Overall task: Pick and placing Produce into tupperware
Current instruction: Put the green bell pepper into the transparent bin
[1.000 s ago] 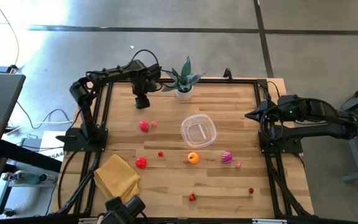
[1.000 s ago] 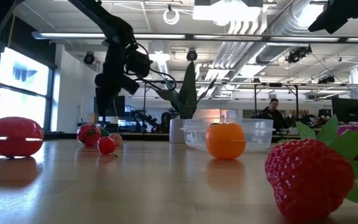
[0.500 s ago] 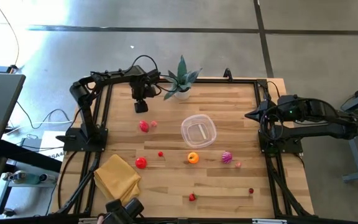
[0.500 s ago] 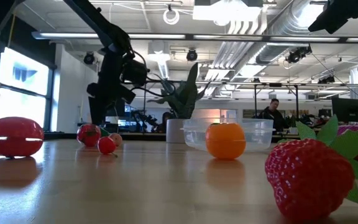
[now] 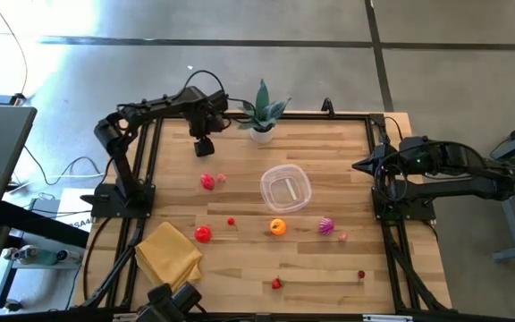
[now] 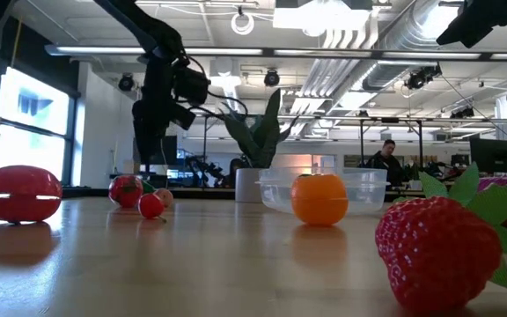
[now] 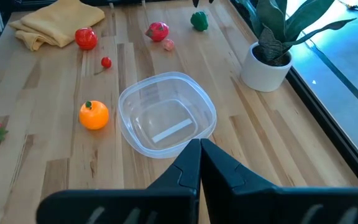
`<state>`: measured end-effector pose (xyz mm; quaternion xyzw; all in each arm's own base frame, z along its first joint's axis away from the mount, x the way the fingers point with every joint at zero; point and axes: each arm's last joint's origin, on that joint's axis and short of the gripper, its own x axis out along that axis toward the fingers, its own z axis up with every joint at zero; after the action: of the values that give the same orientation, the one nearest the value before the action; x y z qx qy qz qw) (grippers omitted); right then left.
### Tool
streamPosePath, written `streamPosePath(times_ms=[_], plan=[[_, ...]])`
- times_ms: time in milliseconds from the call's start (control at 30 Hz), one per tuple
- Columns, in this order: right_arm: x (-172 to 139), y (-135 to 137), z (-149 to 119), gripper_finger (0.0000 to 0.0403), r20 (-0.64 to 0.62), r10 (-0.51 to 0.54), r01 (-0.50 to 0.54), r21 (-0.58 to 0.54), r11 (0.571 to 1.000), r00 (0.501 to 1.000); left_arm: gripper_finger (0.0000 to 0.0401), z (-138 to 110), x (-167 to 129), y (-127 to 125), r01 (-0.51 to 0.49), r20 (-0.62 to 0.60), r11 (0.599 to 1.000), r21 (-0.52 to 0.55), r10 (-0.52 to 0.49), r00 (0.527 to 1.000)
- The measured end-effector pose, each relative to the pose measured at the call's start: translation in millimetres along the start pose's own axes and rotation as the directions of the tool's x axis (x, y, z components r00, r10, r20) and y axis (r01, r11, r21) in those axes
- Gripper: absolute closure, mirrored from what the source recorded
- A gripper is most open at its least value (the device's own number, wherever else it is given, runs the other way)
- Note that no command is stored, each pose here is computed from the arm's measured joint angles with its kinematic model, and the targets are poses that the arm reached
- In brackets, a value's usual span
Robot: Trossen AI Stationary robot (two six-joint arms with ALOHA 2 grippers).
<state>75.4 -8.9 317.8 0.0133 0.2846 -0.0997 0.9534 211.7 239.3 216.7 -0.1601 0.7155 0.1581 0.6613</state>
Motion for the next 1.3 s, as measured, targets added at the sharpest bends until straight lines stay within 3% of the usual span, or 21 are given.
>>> streamPosePath(times_ms=[133, 367, 567, 1300], plan=[[0.0, 0.0, 0.0, 0.0403, 0.0, 0.0, 0.0, 0.0, 1.0, 1.0, 0.0176, -8.9, -1.6, 6.7, -0.002, 0.034, 0.999, -0.036, 0.003, 0.999], [0.0, 0.0, 0.0, 0.0403, 0.0, 0.0, 0.0, 0.0, 1.0, 1.0, 0.0176, -12.0, 25.1, 8.6, 0.028, 0.081, 0.999, -0.042, -0.025, 0.996], [-0.1, 0.0, 0.0, 0.0403, 0.001, 0.0, 0.0, 0.0, 1.0, 1.0, 0.0176, -17.5, 36.7, 5.8, 0.039, 0.053, 0.998, -0.051, -0.036, 0.998], [-0.1, 0.0, 0.0, 0.0403, 0.001, 0.0, 0.0, 0.0, 1.0, 1.0, 0.0176, -21.7, 65.0, 9.1, -0.009, 0.12, 0.998, -0.061, 0.017, 0.993]])
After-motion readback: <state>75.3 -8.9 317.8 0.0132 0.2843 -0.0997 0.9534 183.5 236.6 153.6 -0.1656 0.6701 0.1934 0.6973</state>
